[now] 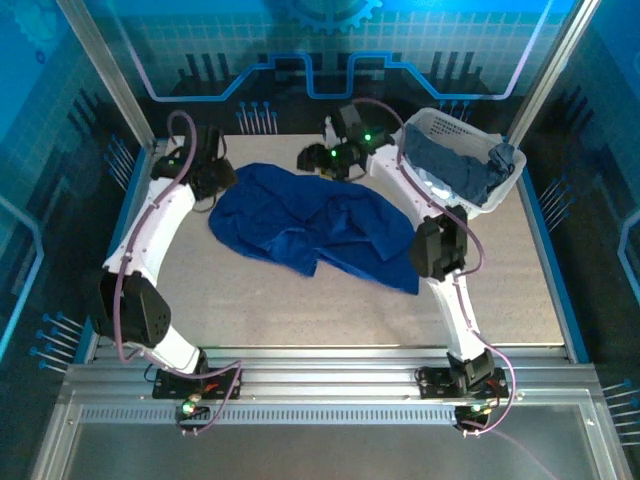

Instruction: Fold and stack the t-shirts

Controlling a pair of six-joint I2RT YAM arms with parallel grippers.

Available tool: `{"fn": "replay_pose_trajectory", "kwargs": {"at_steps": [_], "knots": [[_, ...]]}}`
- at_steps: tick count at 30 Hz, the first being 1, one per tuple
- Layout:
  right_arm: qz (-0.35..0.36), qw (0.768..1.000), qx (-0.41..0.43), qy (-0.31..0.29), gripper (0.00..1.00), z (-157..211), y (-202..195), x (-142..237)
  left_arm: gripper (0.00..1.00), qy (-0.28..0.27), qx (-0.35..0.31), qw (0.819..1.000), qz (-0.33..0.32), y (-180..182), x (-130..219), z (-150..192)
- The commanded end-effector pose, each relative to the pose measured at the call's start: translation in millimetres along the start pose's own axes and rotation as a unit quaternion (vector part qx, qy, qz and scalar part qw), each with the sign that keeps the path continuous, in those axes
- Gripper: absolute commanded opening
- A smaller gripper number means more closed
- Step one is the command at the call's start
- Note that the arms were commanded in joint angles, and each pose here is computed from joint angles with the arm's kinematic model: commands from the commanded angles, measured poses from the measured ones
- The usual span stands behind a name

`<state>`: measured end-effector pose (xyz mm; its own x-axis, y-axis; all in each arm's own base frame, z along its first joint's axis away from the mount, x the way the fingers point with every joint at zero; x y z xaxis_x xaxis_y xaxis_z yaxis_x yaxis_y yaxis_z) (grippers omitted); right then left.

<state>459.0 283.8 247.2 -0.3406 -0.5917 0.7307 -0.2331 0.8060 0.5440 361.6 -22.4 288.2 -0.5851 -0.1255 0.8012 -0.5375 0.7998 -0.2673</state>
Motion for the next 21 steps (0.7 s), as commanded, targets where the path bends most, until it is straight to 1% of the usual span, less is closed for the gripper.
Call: {"fn": "replay_pose_trajectory", "kwargs": {"at_steps": [1,4,6,8,10,12,15,18,21], "knots": [[-0.014,0.995,0.021,-0.101,0.65,1,24,93,0.54,0.056,0.024,0.998,-0.007,18,19,39],[0.036,0.996,-0.005,-0.082,0.60,41,-4,106,0.49,0.129,0.070,0.989,0.011,30,17,82],[0.073,0.995,-0.022,-0.064,0.54,72,-26,113,0.43,0.171,0.096,0.980,0.020,33,13,109],[0.104,0.993,-0.035,-0.049,0.47,105,-49,122,0.43,0.211,0.115,0.970,0.026,30,4,135],[0.134,0.989,-0.048,-0.034,0.45,135,-71,128,0.43,0.228,0.115,0.967,0.011,30,-9,150],[0.160,0.985,-0.069,-0.017,0.43,161,-95,134,0.45,0.231,0.121,0.965,-0.003,31,-24,156],[0.185,0.976,-0.119,0.001,0.43,197,-131,141,0.48,0.231,0.142,0.962,-0.019,31,-50,155],[0.188,0.964,-0.187,0.018,0.47,227,-166,144,0.49,0.228,0.156,0.960,-0.041,35,-72,151],[0.198,0.948,-0.243,0.047,0.49,249,-190,143,0.50,0.221,0.171,0.959,-0.037,36,-86,147]]}}
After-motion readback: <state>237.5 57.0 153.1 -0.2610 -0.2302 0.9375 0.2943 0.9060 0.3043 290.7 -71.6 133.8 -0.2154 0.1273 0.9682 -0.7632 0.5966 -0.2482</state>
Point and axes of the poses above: each hand's point on the last joint's axis, 136 mm out from that joint toward the fingers, its own x axis back along the fingers, its own y axis along the line the jaws close on, z = x × y, the point moved 8 cm from there along x, back along the fingers, and after that the axes turned 5 degrees about x, right-handed, at the moved point
